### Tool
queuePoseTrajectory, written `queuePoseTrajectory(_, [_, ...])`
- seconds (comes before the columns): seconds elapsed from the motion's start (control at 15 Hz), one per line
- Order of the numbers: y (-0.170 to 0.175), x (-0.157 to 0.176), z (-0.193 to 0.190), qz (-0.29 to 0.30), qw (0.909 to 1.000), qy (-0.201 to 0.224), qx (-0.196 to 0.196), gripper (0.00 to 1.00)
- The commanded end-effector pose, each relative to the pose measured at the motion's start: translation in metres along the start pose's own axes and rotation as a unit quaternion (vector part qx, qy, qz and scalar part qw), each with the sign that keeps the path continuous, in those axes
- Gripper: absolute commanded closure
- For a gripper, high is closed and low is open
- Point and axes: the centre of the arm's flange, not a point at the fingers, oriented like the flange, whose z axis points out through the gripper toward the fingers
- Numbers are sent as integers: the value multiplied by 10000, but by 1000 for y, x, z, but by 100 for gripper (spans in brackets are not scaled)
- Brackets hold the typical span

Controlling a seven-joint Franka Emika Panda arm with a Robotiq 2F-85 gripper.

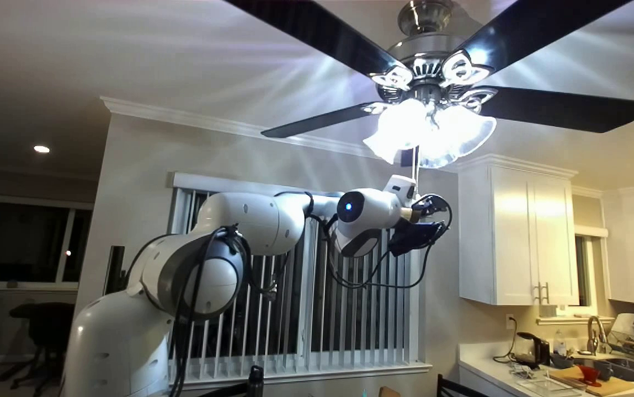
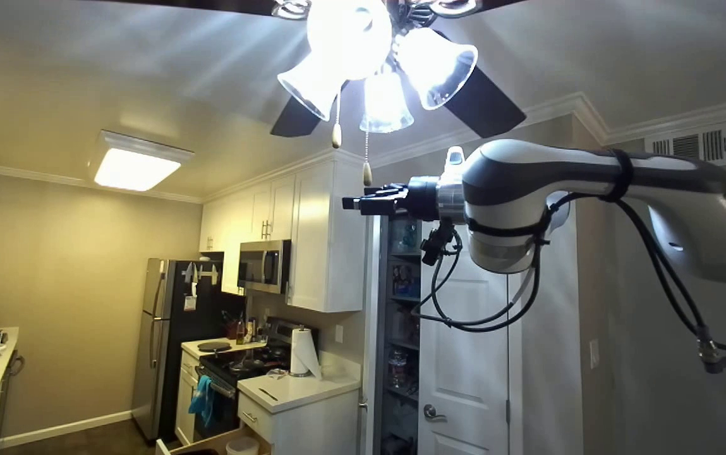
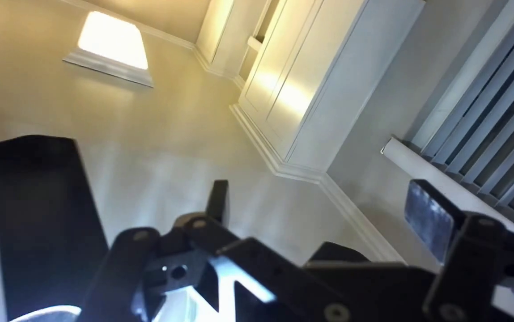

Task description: Pull the longer cord of the ceiling lamp

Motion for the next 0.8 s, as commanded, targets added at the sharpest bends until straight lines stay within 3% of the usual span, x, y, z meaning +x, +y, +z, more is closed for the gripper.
queuePoseTrajectory(0.0, [5,33,2,129,9996,195,-161,0])
queuePoseTrajectory(0.27, [17,51,2,125,9987,335,-354,0])
queuePoseTrajectory(0.6, [30,43,8,29,9986,121,-519,0])
queuePoseTrajectory(0.67, [31,41,8,28,9989,51,-470,25])
queuePoseTrajectory(0.73, [32,39,8,10,9990,21,-435,27])
